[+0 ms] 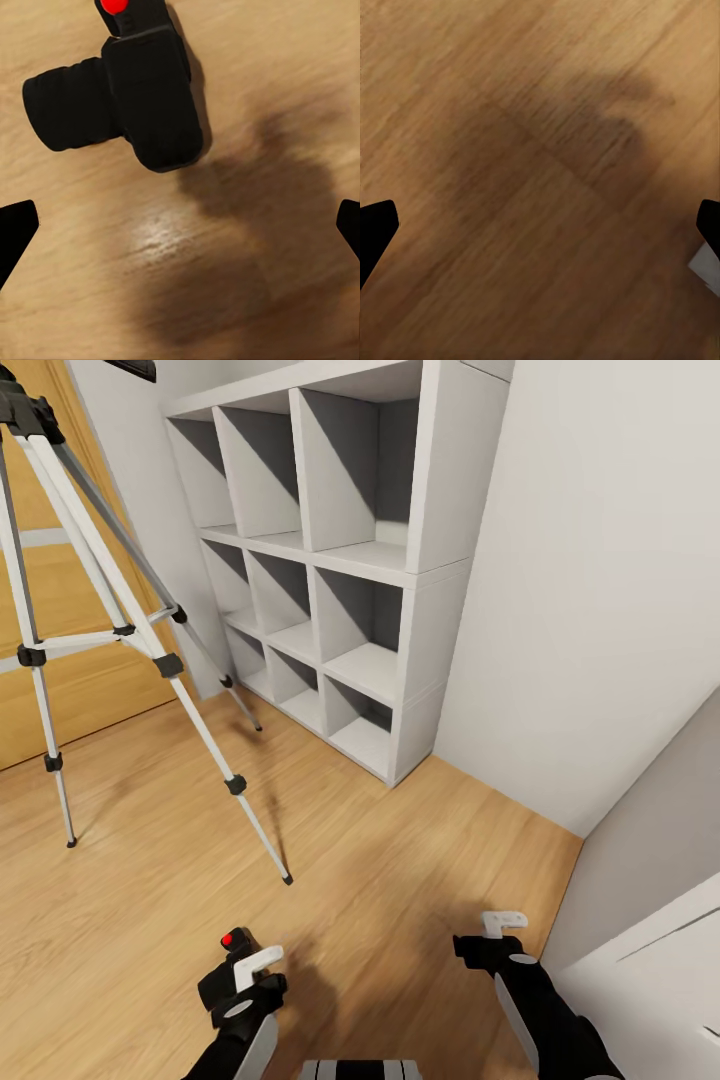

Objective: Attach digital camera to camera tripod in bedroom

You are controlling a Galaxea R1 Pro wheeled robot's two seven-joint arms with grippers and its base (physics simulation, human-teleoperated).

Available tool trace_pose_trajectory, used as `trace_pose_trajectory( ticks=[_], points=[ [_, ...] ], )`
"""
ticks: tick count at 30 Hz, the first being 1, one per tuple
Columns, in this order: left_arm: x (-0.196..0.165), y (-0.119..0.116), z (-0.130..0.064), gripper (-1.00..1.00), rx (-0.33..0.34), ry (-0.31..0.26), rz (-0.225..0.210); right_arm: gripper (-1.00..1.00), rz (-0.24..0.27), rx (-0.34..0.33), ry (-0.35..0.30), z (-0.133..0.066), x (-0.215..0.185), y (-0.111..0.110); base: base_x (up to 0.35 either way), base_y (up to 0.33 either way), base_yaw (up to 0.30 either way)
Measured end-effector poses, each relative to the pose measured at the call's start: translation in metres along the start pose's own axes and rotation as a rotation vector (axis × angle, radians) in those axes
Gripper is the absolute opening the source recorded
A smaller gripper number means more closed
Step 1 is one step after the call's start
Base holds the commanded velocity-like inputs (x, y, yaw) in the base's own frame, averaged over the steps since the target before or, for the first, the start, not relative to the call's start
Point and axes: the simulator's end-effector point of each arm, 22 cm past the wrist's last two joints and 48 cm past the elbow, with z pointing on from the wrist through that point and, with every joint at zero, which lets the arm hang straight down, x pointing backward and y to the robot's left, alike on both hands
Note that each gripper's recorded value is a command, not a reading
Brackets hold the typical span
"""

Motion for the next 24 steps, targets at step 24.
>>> trace_pose_trajectory(
  ticks=[24],
  points=[
    [-0.046, 0.016, 0.013, 1.0, -0.053, -0.152, 0.102, 1.0, 0.001, -0.002, -0.001, 0.0, 0.0, 0.0, 0.0, 0.0, 0.0]
  ],
)
